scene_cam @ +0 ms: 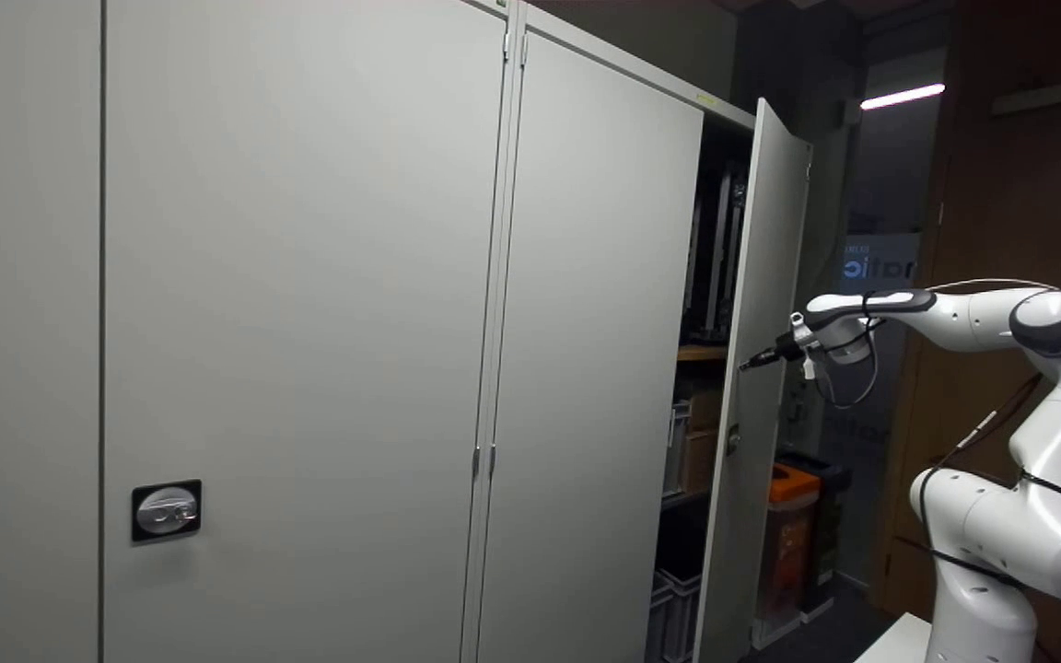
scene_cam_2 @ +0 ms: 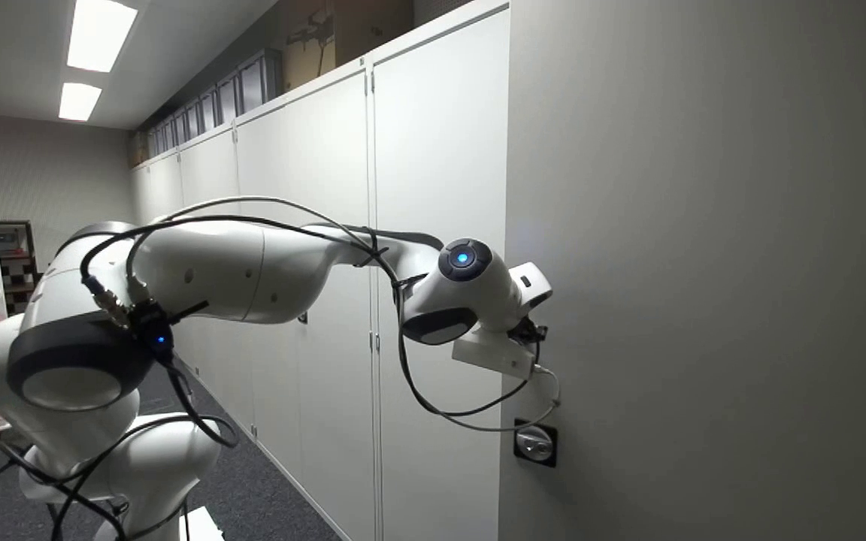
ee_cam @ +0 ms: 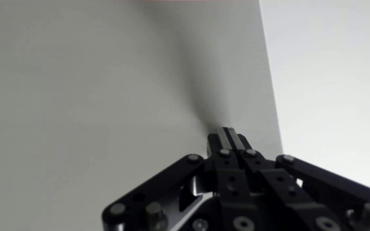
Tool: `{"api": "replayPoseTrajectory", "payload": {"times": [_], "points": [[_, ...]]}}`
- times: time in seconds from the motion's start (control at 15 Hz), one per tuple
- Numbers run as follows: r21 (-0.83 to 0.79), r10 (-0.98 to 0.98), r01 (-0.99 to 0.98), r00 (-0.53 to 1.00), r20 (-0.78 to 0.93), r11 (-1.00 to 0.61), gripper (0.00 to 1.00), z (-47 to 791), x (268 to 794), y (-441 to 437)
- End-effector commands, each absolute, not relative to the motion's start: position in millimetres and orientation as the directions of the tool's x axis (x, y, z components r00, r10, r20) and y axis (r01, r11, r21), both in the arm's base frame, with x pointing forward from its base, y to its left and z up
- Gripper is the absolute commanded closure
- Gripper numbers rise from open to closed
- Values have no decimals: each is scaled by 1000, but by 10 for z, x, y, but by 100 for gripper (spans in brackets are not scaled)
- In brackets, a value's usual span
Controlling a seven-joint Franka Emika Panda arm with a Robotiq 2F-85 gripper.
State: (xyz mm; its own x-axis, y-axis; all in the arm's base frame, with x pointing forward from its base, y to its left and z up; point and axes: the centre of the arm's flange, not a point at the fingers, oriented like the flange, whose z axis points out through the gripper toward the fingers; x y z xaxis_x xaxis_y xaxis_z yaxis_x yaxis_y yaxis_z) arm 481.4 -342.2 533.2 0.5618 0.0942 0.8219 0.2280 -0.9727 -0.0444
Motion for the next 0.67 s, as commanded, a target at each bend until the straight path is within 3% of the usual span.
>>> {"api": "replayPoseTrajectory", "payload": {"times": [0.0, 0.6], "points": [[-31, 125, 276, 529, 840, -961, 100, 5502, 5111, -3347], [70, 170, 214, 499, 850, -974, 100, 5541, 5477, -3409]]}}
